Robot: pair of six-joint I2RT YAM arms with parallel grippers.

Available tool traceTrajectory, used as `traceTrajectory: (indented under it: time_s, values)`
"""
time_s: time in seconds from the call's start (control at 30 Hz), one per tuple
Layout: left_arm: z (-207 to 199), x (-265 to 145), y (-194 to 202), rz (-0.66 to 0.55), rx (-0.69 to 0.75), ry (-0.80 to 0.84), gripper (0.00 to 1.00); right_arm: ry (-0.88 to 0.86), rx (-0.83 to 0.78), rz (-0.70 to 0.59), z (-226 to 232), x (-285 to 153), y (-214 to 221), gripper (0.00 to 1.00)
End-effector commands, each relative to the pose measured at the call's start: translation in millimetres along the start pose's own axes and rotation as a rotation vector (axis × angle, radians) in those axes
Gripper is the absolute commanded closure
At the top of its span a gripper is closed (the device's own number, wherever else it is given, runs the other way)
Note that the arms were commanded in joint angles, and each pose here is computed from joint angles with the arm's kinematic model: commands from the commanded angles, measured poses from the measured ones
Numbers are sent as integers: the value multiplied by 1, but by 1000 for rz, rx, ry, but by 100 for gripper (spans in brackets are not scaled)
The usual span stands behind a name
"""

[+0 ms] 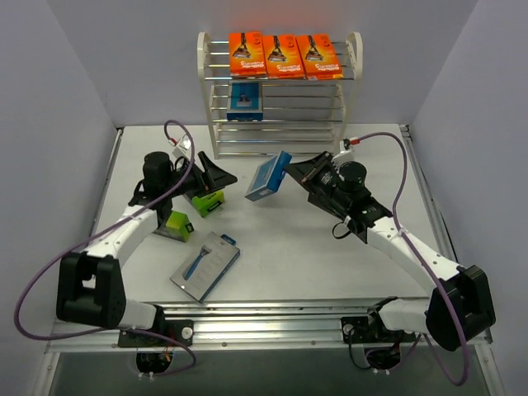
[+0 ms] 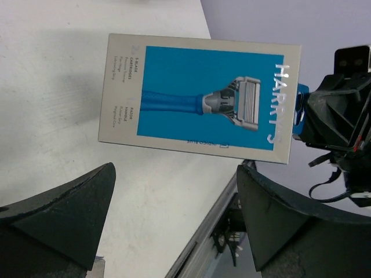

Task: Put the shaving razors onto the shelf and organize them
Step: Grab a shaving razor with the right arm, then pass the shaving razor from the right arm to the left

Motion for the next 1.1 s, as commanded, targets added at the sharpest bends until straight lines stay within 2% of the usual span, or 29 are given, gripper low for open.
traceTrajectory:
  time_s: [0.0,0.07,0.2,0.47,0.63,1.07]
  values:
    - [-48,-21,-13,-130,317,-96,6,-87,-9,-53,31,1,-17,100]
    - [-61,-33,-8,-197,433,-203,6,-100,-7,-60,38,1,-20,100]
    - [-86,-49,3,-294,626,-282,6,-123,-17,-45,48,-1,-23,100]
    - [-125,-48,46,-294,871,-218,6,-170,-11,-37,68,-7,-28,100]
    - [-136,-46,67,-335,940,-213,6,-228,-1,-33,88,-12,-31,100]
    - [-130,-28,82,-362,952,-222,6,-298,32,24,104,-21,-10,100]
Point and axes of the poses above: each gripper's point midway between its finger pads, its own x axis out along the fingers, its own z axis along the line the jaws close on, y = z × x, the point moved 7 cm from there along -x, back along the fingers, and after that the axes turned 2 degrees about x, right-handed, at the moved point
